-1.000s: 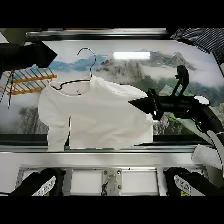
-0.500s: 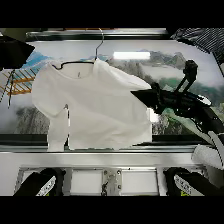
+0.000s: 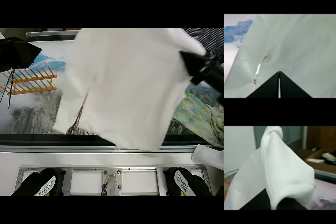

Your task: Fold the clothes and pants, and hang the long-sleeved shirts on hangers.

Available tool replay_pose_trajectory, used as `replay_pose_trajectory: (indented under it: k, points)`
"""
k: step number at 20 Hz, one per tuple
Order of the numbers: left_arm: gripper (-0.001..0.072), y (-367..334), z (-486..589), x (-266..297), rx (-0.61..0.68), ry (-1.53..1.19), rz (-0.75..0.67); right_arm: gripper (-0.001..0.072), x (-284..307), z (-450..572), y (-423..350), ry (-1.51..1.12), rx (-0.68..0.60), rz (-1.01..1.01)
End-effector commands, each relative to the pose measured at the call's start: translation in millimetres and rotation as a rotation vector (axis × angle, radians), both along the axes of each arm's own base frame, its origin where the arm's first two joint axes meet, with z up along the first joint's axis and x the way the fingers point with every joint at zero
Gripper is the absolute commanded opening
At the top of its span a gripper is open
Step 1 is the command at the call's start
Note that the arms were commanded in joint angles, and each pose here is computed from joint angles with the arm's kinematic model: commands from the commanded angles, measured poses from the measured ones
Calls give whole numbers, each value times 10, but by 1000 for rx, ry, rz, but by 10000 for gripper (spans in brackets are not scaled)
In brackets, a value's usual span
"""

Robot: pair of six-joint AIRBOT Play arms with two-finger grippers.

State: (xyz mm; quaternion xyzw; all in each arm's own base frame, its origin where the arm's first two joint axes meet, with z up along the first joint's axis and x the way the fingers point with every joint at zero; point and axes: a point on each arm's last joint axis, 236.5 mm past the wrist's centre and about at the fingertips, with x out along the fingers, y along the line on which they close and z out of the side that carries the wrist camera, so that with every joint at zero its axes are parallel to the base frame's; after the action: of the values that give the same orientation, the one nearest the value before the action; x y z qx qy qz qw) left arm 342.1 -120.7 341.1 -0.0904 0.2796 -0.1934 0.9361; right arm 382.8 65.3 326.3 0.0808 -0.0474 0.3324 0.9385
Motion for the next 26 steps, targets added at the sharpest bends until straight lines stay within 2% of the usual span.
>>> replay_pose_trajectory:
  k: [1,4,9,15,19,26]
  points:
    - [10,-212,-154,123,-10,41,-52,15,-2,337,-1007,-1,-72,-357]
    - [10,-510,-275,248,8,39,-124,15,-159,571,-1728,2,-124,-614]
    - [10,-878,-437,462,11,25,-189,15,-586,991,-2695,-12,-139,-1009]
    - [10,-968,-620,618,23,47,-198,15,-1285,1435,-3359,-8,-259,-1419]
    - [10,-971,-622,630,31,39,-204,15,-1604,1723,-3437,-37,-307,-1560]
    - [10,-975,-575,664,21,18,-196,15,-1707,1959,-3316,-94,-332,-1575]
